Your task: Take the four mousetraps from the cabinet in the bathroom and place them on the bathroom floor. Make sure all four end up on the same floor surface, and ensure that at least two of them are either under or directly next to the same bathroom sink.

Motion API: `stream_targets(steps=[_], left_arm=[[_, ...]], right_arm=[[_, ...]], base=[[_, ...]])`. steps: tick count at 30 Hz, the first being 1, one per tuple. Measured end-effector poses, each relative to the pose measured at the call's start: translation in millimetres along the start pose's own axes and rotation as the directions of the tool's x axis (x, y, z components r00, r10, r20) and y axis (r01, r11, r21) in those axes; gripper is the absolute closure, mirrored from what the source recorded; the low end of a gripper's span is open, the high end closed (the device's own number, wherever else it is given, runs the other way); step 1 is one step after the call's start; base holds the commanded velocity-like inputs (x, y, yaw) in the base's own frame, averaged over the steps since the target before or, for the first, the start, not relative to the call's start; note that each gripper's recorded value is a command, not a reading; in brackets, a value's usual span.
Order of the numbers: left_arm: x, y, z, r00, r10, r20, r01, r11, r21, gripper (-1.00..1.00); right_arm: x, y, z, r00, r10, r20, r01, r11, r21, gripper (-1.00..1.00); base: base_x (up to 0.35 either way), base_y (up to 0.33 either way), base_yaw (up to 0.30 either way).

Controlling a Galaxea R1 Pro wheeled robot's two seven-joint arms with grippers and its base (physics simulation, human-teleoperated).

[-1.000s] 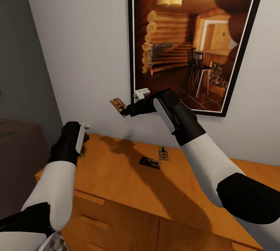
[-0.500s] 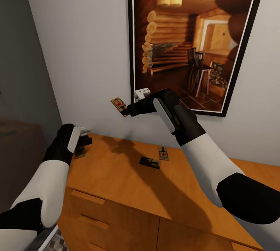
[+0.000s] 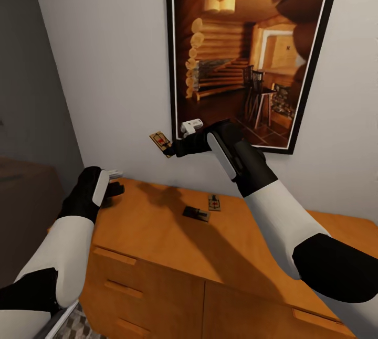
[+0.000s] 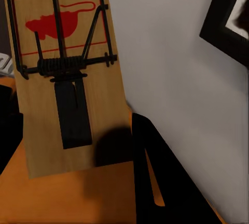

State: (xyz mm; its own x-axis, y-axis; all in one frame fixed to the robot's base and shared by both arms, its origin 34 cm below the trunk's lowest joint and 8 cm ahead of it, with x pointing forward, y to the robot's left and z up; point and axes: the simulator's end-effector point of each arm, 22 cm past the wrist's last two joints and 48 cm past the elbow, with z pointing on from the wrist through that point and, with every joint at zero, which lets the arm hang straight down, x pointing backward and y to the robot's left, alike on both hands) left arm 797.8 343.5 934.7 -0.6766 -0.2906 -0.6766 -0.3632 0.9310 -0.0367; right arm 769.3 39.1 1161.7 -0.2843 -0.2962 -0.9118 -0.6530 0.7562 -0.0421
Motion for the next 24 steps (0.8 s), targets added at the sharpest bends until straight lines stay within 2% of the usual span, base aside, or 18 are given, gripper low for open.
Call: stream_targets(steps=[8,13,20,24], left_arm=[[0.2,7.2,1.1,1.0,0.016,0.001,-0.016,0.999,-0.032,-1.0],[0.2,12.9,2.3,1.0,0.012,-0.001,-0.012,0.999,-0.041,-1.0],[-5.4,32.4,4.2,1.0,0.001,0.0,-0.001,0.998,-0.066,-1.0],[-10.2,27.9,6.1,1.0,0.005,-0.024,-0.006,0.998,-0.06,-1.0]], right_arm=[[-0.1,0.0,-0.1,1.0,0.0,0.0,0.0,1.0,0.0,1.0],[-0.1,0.0,-0.1,1.0,0.0,0.0,0.0,1.0,0.0,1.0],[0.2,0.3,0.1,1.0,-0.001,-0.001,0.001,1.0,0.0,1.0],[0.2,0.2,0.1,1.0,0.0,-0.001,0.0,1.0,-0.001,1.0]], base=[[-0.018,-0.013,0.0],[-0.002,-0.002,0.0],[0.0,0.0,0.0],[0.0,0.0,0.0]])
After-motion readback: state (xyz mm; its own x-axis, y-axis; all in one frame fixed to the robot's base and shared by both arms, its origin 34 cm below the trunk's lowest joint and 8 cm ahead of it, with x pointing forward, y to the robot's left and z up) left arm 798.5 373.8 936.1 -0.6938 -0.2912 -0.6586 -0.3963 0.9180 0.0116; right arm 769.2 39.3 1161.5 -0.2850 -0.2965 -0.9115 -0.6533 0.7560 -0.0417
